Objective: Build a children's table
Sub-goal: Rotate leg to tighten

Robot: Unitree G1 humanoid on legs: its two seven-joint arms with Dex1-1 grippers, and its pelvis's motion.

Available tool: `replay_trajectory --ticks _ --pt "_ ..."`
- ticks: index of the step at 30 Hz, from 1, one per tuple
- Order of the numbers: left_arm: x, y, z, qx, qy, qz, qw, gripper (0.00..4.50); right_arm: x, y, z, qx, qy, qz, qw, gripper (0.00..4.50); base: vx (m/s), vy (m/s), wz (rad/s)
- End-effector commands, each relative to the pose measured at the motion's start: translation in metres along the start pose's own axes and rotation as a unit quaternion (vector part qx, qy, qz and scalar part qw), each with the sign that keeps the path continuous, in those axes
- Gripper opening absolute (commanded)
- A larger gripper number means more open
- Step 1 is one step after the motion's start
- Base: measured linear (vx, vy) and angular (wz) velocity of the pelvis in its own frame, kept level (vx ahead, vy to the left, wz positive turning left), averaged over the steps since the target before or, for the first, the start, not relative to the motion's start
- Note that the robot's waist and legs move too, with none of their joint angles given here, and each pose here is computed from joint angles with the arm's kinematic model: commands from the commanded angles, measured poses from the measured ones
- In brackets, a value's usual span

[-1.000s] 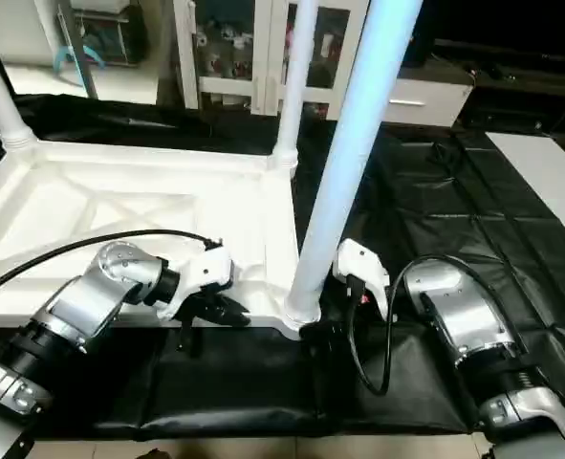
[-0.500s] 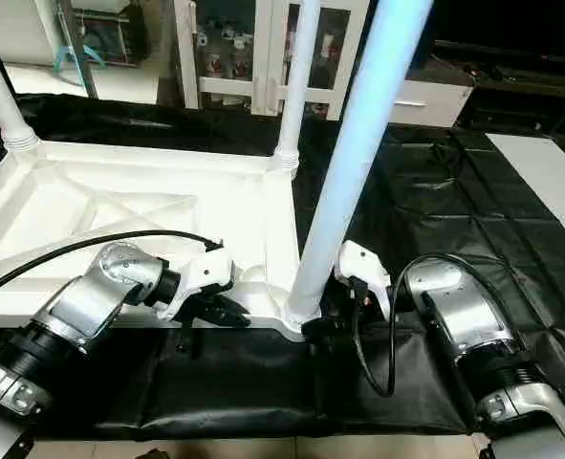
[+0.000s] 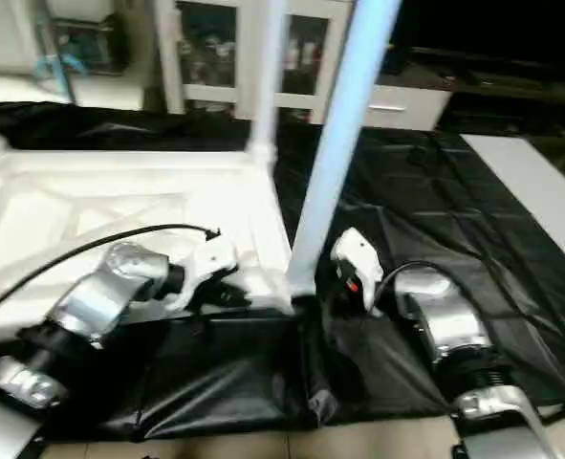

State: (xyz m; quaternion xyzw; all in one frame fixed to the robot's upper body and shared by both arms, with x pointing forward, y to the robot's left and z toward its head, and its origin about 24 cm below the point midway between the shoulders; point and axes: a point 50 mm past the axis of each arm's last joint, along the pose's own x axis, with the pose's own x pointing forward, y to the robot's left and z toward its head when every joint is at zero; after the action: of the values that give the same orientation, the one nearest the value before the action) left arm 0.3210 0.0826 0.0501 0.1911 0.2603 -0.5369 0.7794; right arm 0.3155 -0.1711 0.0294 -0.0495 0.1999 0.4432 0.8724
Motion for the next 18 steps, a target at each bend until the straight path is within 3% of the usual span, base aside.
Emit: replay_trajectory --ticks 1,4,7,11,18 --pt "0.018 -0.008 0.012 -0.019 -0.017 0.010 1.000 0.00 0.013 0.002 -0.004 0.006 0.019 -0.044 0.999 2.64 0.000 0.000 0.00" --pt "0.029 0.001 0.023 -0.032 -0.020 0.096 0.995 0.00 0.034 0.001 -0.009 0.044 0.021 -0.173 0.984 2.64 0.000 0.000 0.00" --pt "0.039 0.002 0.037 -0.028 -0.039 0.143 0.989 0.00 0.059 0.012 -0.005 0.055 0.005 -0.250 0.967 2.59 0.000 0.000 0.00" --pt "0.044 0.004 0.054 -0.016 -0.070 0.189 0.979 0.00 0.086 0.032 0.012 0.028 -0.029 -0.264 0.964 2.45 0.000 0.000 0.00" --pt "0.041 0.010 0.055 -0.009 -0.076 0.211 0.975 0.00 0.090 0.036 0.026 0.054 -0.090 -0.248 0.963 2.05 0.008 -0.001 0.01"
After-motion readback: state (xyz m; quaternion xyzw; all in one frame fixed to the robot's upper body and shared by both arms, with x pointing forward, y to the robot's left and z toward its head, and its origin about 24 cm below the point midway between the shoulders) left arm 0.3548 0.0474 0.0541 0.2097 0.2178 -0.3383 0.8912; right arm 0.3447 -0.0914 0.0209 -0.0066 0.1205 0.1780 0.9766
